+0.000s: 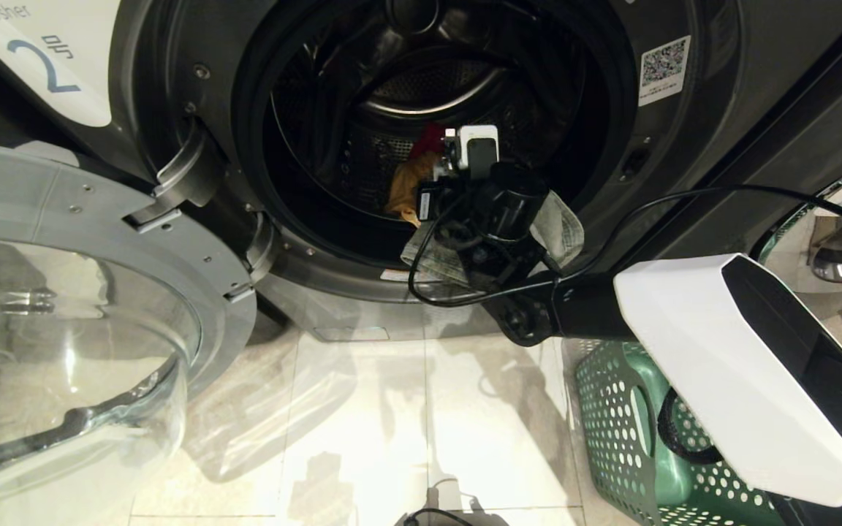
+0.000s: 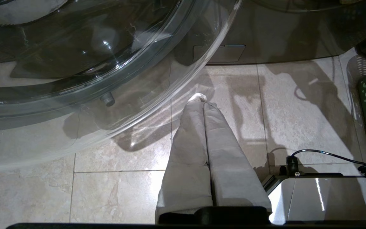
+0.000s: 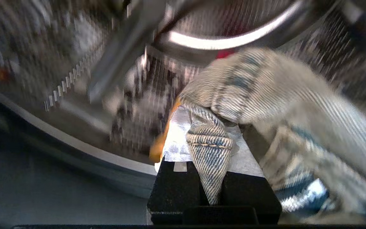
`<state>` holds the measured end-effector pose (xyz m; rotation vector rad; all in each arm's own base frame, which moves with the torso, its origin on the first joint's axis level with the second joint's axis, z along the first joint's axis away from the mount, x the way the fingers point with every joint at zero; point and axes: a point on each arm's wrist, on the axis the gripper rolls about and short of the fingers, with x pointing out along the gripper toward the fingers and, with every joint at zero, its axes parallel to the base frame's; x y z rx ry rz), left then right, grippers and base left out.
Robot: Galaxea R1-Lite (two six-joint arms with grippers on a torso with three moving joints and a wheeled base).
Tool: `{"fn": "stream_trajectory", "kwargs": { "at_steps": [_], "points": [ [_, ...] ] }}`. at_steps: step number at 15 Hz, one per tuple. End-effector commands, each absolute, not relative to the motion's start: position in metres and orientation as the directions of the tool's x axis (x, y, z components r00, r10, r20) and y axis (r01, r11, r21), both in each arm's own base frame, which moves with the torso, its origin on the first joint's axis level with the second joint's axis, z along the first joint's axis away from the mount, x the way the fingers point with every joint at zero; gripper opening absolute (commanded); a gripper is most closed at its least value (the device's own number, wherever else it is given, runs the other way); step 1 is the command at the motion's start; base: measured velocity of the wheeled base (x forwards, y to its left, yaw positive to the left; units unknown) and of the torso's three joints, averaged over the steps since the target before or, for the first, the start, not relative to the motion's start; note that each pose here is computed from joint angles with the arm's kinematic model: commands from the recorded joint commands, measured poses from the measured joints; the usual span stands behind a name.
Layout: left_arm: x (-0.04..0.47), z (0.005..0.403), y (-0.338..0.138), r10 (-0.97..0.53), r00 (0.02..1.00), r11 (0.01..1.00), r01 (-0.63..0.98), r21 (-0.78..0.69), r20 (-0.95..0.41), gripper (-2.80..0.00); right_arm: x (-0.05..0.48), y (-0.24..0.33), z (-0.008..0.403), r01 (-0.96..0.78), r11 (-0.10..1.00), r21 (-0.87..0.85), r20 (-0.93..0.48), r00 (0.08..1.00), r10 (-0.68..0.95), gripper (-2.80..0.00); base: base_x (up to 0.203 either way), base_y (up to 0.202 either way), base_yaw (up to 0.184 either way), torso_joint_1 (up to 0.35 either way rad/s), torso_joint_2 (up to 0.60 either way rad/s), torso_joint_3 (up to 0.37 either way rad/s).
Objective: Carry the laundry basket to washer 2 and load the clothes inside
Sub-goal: Place the clothes into the washing machine
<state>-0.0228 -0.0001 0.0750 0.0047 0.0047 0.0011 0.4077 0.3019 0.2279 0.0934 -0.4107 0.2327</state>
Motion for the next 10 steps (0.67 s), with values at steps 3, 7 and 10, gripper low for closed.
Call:
{"fn": "stream_trajectory", "kwargs": {
  "at_steps": [3, 7, 10],
  "points": [
    [-0.0227, 0.0750, -0.0001, 0.001, 1.000, 1.000, -0.001, 0.005, -0.006, -2.80, 0.3996, 0.2994, 0.2447, -0.248, 0.968, 0.040, 0.460, 0.865, 0.202, -2.80, 0.000, 0.000, 0.000, 0.000, 0.00, 0.000],
    [-0.0227, 0.0752, -0.0001, 0.002, 1.000, 1.000, -0.002, 0.001, -0.005, -2.80, 0.4009, 0.2993, 0.2428, -0.241, 0.970, 0.027, 0.441, 0.874, 0.204, -2.80, 0.000, 0.000, 0.000, 0.000, 0.00, 0.000],
    [-0.0227, 0.0752, -0.0001, 0.002, 1.000, 1.000, -0.002, 0.000, -0.005, -2.80, 0.4006, 0.2996, 0.2433, -0.259, 0.966, 0.018, 0.447, 0.866, 0.224, -2.80, 0.000, 0.000, 0.000, 0.000, 0.00, 0.000]
  ]
}}
